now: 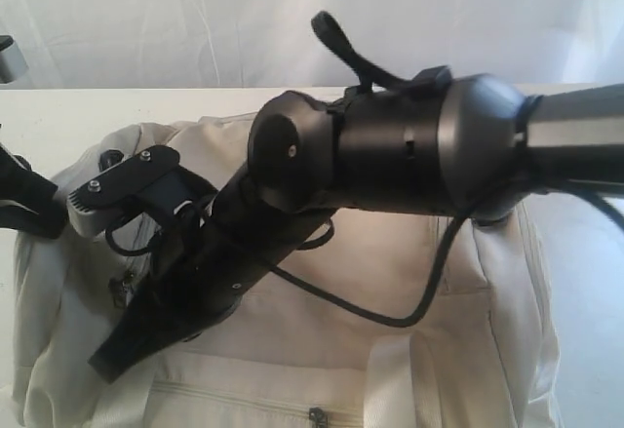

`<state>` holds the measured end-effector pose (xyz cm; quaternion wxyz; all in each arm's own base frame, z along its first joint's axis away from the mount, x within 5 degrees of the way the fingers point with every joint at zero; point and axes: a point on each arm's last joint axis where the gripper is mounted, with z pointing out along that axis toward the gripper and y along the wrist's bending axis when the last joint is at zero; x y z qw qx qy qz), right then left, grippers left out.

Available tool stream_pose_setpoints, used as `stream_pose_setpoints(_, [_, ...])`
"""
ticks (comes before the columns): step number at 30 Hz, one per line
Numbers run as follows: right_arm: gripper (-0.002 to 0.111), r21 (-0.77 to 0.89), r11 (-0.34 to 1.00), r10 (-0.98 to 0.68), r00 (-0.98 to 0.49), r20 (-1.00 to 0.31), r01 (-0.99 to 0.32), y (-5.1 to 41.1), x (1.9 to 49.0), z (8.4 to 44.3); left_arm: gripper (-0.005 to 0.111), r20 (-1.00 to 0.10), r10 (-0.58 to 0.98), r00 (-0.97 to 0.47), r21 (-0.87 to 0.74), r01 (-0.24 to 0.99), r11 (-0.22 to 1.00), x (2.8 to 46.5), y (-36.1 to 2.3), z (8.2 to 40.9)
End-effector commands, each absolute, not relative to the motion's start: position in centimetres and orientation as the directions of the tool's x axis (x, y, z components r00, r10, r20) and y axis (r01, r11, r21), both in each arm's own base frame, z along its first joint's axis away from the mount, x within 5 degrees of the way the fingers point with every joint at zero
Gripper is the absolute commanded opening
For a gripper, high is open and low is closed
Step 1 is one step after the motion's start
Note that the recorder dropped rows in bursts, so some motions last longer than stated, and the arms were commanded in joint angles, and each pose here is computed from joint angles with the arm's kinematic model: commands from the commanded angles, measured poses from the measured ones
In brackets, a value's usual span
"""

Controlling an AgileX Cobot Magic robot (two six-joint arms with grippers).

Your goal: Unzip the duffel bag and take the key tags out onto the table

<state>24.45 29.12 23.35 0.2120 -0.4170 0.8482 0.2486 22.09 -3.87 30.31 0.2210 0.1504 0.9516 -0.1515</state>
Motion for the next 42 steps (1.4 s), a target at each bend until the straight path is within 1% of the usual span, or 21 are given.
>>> stream_pose_setpoints(1, [0.000,0.170,0.562,-0.581,-0.533,-0.616,-0.809,27.9,24.3,26.0,0.000,-0.488,0.212,-0.847,-0.232,0.360,0.904,22.0,-4.0,30.9])
stream_pose_setpoints(4, [0.000,0.144,0.574,-0.538,-0.504,-0.676,-0.806,27.9,24.5,27.0,0.000,-0.484,0.213,-0.849,-0.234,0.361,0.903,21.9,-4.0,30.8])
stream_pose_setpoints(11, [0.000,0.099,0.618,-0.441,-0.449,-0.777,-0.780,28.2,25.9,27.8,0.000,-0.482,0.214,-0.849,-0.235,0.361,0.902,21.9,-4.0,30.8])
stream_pose_setpoints(14, [0.000,0.089,0.658,-0.386,-0.437,-0.813,-0.748,27.5,27.1,28.2,0.000,-0.483,0.213,-0.849,-0.236,0.361,0.902,21.9,-4.0,30.8])
stream_pose_setpoints(19, [0.000,0.089,0.707,-0.334,-0.441,-0.833,-0.702,26.7,28.7,27.8,0.000,-0.485,0.205,-0.850,-0.248,0.359,0.900,21.9,-4.1,30.9])
stream_pose_setpoints(23, [0.000,0.069,0.734,-0.295,-0.409,-0.863,-0.676,27.2,29.9,26.8,0.000,-0.485,0.205,-0.850,-0.248,0.359,0.900,21.9,-4.1,30.9])
stream_pose_setpoints(30, [0.000,0.045,0.769,-0.235,-0.348,-0.908,-0.638,27.6,31.3,26.1,0.000,-0.486,0.209,-0.849,-0.247,0.362,0.899,21.9,-4.1,30.9])
stream_pose_setpoints(42, [0.000,0.089,0.790,-0.228,-0.427,-0.875,-0.606,27.4,36.8,26.4,0.000,-0.484,0.210,-0.849,-0.247,0.363,0.898,21.9,-4.1,30.9])
